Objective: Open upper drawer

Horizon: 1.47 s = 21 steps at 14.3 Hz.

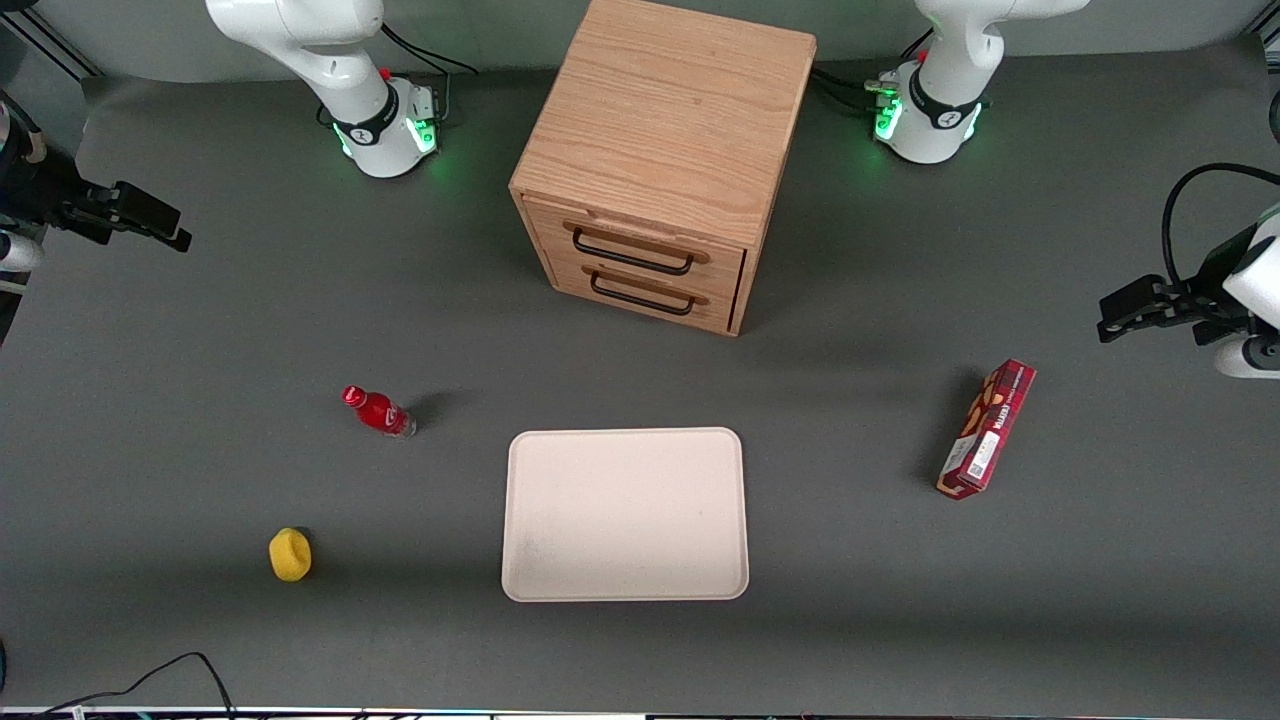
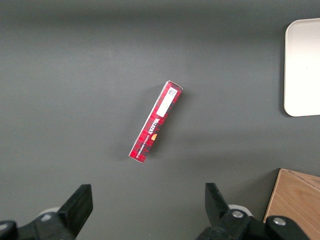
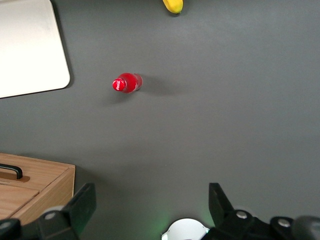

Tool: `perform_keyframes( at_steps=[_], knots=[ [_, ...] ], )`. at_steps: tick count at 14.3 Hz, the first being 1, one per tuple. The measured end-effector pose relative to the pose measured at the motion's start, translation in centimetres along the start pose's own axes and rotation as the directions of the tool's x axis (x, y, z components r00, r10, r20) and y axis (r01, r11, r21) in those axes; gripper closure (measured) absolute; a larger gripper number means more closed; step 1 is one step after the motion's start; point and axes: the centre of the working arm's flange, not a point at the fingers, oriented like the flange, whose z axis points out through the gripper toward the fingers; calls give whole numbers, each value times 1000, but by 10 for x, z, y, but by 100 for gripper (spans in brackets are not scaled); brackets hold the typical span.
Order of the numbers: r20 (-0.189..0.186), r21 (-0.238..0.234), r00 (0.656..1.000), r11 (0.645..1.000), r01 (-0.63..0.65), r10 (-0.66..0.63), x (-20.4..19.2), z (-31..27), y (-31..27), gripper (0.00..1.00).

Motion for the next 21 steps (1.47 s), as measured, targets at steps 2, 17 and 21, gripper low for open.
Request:
perform_keyframes(
  at_steps=[2,17,21],
  knots=[
    [0,0,1000,1000,1,-1,0,0,0,0],
    [9,-3,997,997,72,-72,2,-5,-8,0],
    [26,9,987,988,156,-157,16,-9,-10,0]
  ],
)
